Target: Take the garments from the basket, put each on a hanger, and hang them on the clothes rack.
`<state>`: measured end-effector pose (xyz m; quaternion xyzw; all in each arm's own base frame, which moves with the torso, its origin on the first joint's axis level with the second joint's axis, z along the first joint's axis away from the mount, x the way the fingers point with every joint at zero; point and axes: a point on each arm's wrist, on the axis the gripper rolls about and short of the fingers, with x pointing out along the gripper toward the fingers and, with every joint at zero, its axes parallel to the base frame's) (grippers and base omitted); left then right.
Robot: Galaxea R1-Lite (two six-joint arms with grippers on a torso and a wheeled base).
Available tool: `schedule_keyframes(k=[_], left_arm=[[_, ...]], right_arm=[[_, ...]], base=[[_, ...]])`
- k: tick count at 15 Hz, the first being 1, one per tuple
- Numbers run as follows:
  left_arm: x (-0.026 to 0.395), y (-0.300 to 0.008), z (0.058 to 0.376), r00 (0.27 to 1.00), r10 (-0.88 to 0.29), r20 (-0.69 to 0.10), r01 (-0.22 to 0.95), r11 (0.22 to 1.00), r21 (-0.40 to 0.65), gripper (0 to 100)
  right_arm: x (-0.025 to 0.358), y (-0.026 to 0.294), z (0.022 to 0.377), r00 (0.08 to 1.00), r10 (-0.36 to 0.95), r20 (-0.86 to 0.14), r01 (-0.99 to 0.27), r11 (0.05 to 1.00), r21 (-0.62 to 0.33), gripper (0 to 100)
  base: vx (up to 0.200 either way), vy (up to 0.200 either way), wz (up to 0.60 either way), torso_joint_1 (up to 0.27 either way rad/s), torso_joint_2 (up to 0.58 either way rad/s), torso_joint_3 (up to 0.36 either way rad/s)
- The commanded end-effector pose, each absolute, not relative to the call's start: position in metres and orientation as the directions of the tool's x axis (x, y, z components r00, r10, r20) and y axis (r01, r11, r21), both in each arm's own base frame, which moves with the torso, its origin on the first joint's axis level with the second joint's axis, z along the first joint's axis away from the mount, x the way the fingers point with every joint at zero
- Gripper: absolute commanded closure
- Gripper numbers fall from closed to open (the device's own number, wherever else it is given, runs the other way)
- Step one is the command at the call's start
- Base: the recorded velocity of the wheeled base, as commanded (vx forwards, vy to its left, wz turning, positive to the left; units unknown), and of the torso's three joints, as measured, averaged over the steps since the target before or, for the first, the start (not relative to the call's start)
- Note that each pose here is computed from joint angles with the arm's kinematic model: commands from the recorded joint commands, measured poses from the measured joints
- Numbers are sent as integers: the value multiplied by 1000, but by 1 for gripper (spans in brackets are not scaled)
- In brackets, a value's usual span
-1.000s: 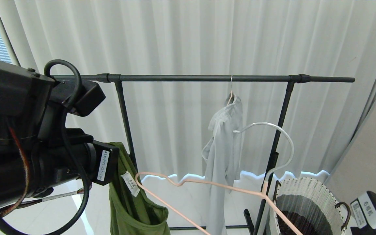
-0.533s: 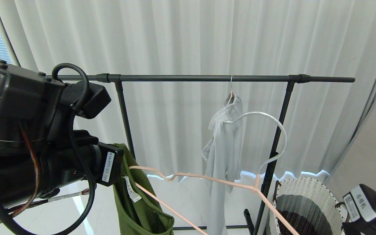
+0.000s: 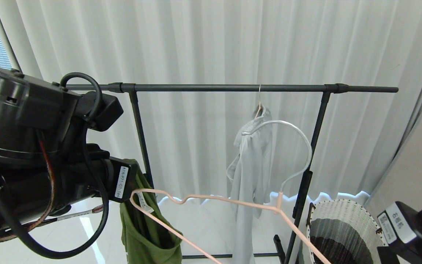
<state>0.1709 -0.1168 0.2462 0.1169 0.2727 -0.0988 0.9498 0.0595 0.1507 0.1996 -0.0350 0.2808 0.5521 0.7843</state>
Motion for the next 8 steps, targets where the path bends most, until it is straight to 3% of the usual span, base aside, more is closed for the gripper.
schedule_keyframes(k=[1, 8], left_arm=[[170, -117, 248, 834, -128, -536, 253, 953, 166, 100], [166, -124, 248, 829, -162, -535, 291, 942, 165, 100]], right_arm=[[67, 154, 194, 253, 825, -506, -870, 423, 254, 100], [78, 169, 194, 276, 845, -459, -868, 424, 259, 100]], base=[[0, 0, 0, 0, 0, 0], [0, 0, 0, 0, 0, 0]])
